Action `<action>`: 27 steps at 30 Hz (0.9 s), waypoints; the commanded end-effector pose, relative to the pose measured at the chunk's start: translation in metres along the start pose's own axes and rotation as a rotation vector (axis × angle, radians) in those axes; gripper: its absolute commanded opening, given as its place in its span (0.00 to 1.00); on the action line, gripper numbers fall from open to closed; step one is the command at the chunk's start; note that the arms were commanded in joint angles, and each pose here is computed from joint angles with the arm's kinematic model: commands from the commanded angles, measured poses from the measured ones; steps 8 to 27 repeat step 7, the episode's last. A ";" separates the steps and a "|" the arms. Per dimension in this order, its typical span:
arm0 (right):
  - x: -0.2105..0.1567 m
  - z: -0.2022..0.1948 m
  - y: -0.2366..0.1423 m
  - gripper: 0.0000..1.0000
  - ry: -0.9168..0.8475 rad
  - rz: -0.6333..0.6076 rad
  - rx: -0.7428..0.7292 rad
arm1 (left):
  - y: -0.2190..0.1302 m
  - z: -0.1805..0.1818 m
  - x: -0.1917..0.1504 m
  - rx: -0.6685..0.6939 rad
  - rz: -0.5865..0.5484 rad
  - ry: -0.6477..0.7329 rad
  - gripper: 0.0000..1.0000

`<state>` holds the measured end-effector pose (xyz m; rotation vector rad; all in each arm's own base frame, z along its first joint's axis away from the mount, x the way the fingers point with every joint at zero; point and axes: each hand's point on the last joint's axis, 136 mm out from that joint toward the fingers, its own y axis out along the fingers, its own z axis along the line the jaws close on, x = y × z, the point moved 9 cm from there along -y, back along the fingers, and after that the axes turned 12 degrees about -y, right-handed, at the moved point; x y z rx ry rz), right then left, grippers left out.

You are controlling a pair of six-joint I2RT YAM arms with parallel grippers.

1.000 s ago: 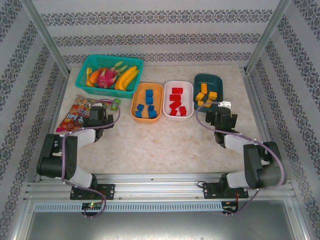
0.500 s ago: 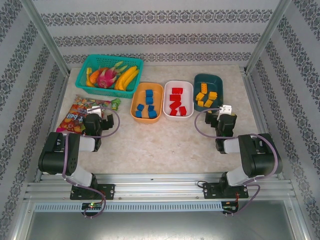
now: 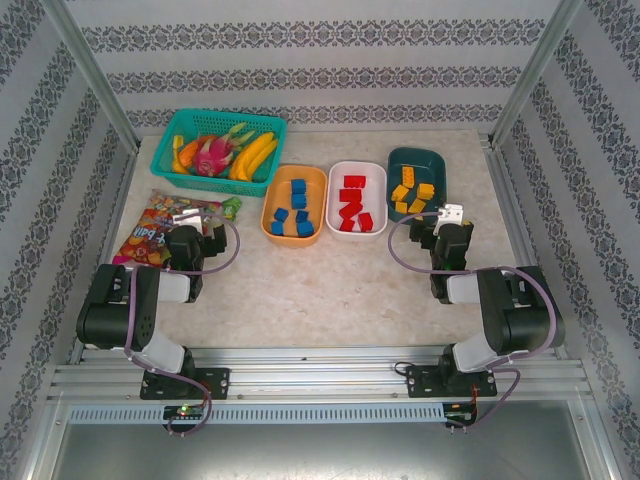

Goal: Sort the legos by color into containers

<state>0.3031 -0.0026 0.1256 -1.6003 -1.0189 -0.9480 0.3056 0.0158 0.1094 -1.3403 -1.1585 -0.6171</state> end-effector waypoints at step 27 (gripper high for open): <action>0.010 0.001 0.002 0.98 0.000 -0.039 0.019 | 0.001 -0.006 0.009 -0.018 -0.050 0.010 1.00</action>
